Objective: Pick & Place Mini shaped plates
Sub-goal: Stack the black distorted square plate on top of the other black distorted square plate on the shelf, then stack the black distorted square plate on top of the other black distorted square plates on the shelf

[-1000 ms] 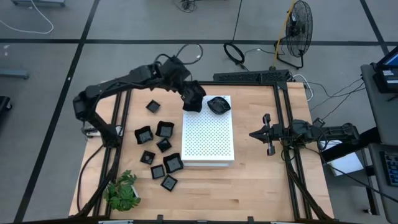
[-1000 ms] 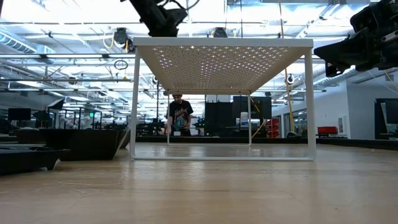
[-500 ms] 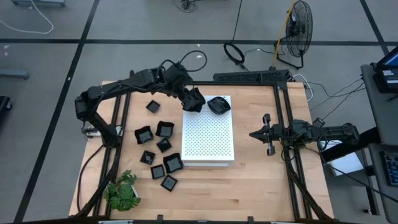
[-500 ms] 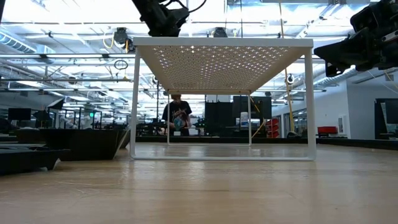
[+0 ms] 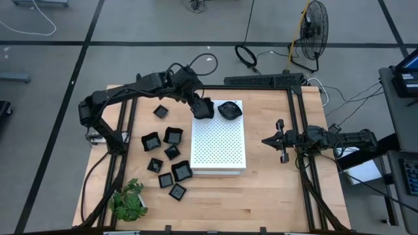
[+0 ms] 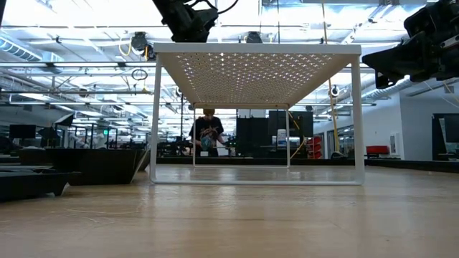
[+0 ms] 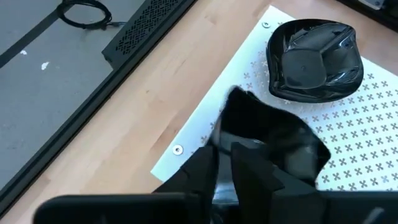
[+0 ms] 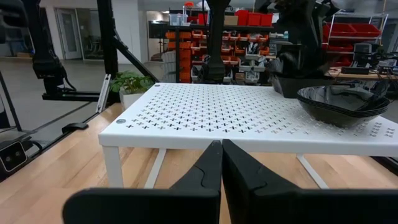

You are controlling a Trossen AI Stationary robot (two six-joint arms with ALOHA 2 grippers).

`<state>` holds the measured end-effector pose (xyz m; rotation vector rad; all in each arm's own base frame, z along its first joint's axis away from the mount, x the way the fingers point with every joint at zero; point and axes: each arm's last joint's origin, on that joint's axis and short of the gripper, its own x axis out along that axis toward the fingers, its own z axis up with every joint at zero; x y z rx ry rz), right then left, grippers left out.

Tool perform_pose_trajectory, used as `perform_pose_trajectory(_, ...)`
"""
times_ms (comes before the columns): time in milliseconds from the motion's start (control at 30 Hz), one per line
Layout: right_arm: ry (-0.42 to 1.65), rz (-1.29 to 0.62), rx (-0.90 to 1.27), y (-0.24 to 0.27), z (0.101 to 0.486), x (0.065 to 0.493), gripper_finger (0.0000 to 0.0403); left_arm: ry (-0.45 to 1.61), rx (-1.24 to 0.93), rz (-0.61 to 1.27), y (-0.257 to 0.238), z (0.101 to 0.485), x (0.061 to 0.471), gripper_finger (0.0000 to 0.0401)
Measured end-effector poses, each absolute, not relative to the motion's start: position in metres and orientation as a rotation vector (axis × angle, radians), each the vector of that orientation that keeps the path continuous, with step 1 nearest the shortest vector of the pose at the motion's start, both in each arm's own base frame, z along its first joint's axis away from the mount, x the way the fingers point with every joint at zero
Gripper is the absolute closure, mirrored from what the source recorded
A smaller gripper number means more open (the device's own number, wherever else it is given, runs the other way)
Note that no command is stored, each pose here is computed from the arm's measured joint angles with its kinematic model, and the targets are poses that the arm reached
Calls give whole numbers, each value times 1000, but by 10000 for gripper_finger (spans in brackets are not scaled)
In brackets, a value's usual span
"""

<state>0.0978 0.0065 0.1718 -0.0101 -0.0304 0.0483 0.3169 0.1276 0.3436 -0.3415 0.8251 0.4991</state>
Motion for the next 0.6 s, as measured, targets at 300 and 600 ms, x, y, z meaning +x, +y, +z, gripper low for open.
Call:
perform_pose_trajectory(300,-30,48,-10,7,172,98,403,836,-212,474,128,347,316,314)
perform_pose_trajectory(600,-30,48,-10,6,172,98,403,948,-253,747,94,376,254,313)
